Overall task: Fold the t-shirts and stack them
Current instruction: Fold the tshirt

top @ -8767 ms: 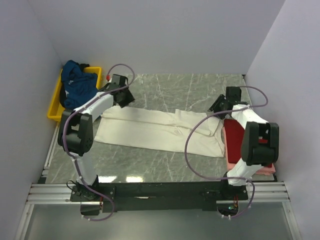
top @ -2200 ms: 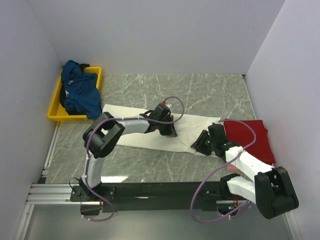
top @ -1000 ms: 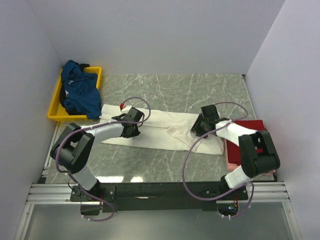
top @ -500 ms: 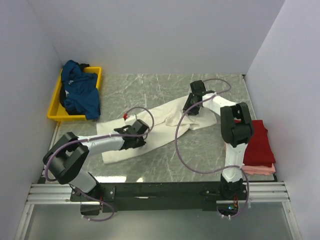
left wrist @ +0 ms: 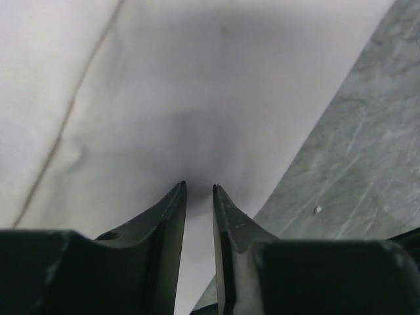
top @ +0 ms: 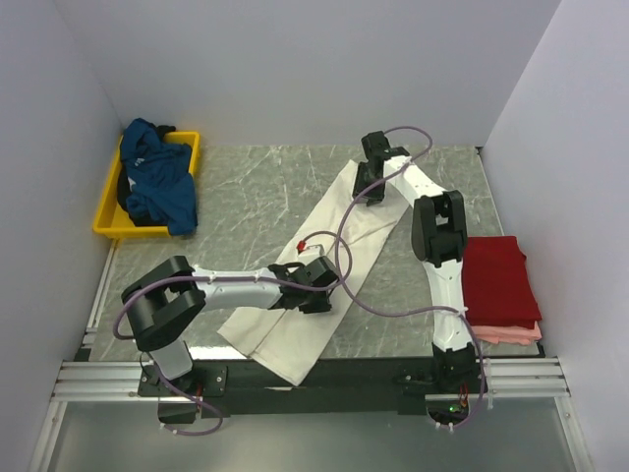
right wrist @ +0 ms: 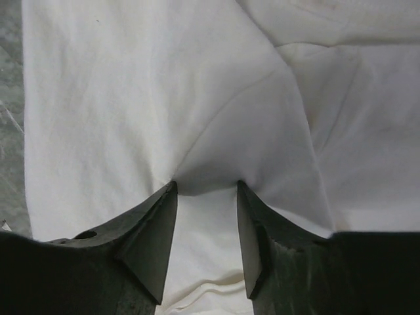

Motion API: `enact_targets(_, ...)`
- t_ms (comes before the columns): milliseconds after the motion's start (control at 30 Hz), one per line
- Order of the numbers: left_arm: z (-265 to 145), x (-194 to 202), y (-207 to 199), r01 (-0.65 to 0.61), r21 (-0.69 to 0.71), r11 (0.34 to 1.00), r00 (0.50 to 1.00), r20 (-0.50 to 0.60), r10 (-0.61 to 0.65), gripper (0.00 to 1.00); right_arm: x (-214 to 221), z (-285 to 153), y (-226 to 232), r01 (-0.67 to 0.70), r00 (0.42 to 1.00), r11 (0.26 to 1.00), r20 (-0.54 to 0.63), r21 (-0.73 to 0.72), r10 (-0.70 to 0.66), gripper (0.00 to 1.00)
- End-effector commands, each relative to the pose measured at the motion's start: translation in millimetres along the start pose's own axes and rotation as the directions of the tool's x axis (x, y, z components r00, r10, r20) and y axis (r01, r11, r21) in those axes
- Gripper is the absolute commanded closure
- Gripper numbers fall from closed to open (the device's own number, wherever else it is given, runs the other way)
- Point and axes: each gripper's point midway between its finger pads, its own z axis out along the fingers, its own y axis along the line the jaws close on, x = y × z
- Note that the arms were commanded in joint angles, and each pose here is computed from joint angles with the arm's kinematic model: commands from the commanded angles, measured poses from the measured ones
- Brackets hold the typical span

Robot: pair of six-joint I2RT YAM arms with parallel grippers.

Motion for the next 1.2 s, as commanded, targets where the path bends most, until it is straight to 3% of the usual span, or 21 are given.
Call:
enact_targets(0,-5,10,-10,-0.063,0.01,0.998,0.996,-0.065,0.064,0.7,-14,-2,0,0.067,0.998,0.997,0.02,0.027,-0.068,0.5)
enact_targets(133,-30,-23,-37,-0.105,0.066,0.992,0.994,0.032,0.103,0.64,-36,-26,-4,0.049,0.995,0.999,0.082,0.018,-0.05,0.47)
enact_targets(267,-50,-73,-58,-0.135,0.116,0.984,0.983,0.143,0.118,0.6,-63,-86,0,-0.017,0.982,0.997,0.186,-0.075,0.031,0.43)
enact_targets(367,-60,-122,-79,-0.229,0.118,0.966,0.945,0.266,0.192,0.52,-68,-124,-14,-0.097,0.967,0.989,0.223,-0.111,0.12,0.42)
enact_targets(433,-57,-157,-92,-0.321,0.074,0.944,0.899,0.337,0.279,0.43,-51,-128,-41,-0.176,0.962,0.978,0.19,-0.109,0.195,0.41)
enact_targets(467,-55,-169,-96,-0.352,0.041,0.935,0.877,0.365,0.314,0.32,-40,-141,-48,-0.215,0.948,0.966,0.205,-0.145,0.242,0.41)
enact_targets(533,-46,-193,-112,-0.435,0.009,0.9,0.828,0.398,0.396,0.25,-29,-154,-64,-0.274,0.926,0.944,0.214,-0.184,0.311,0.41)
enact_targets(567,-39,-207,-112,-0.449,0.002,0.893,0.819,0.401,0.411,0.23,-34,-183,-58,-0.279,0.899,0.924,0.268,-0.263,0.347,0.41)
enact_targets(600,-17,-211,-107,-0.49,-0.025,0.871,0.806,0.368,0.464,0.2,-6,-172,-66,-0.301,0.905,0.92,0.228,-0.25,0.359,0.41)
enact_targets(733,11,-258,-113,-0.531,-0.014,0.847,0.787,0.363,0.499,0.16,40,-190,-75,-0.335,0.874,0.892,0.252,-0.304,0.415,0.41)
enact_targets(900,52,-271,-109,-0.61,-0.012,0.792,0.741,0.343,0.577,0.1,72,-220,-89,-0.353,0.822,0.866,0.324,-0.355,0.468,0.37)
enact_targets(1167,82,-274,-112,-0.677,-0.03,0.736,0.681,0.356,0.64,0.02,111,-221,-94,-0.289,0.853,0.883,0.32,-0.371,0.413,0.37)
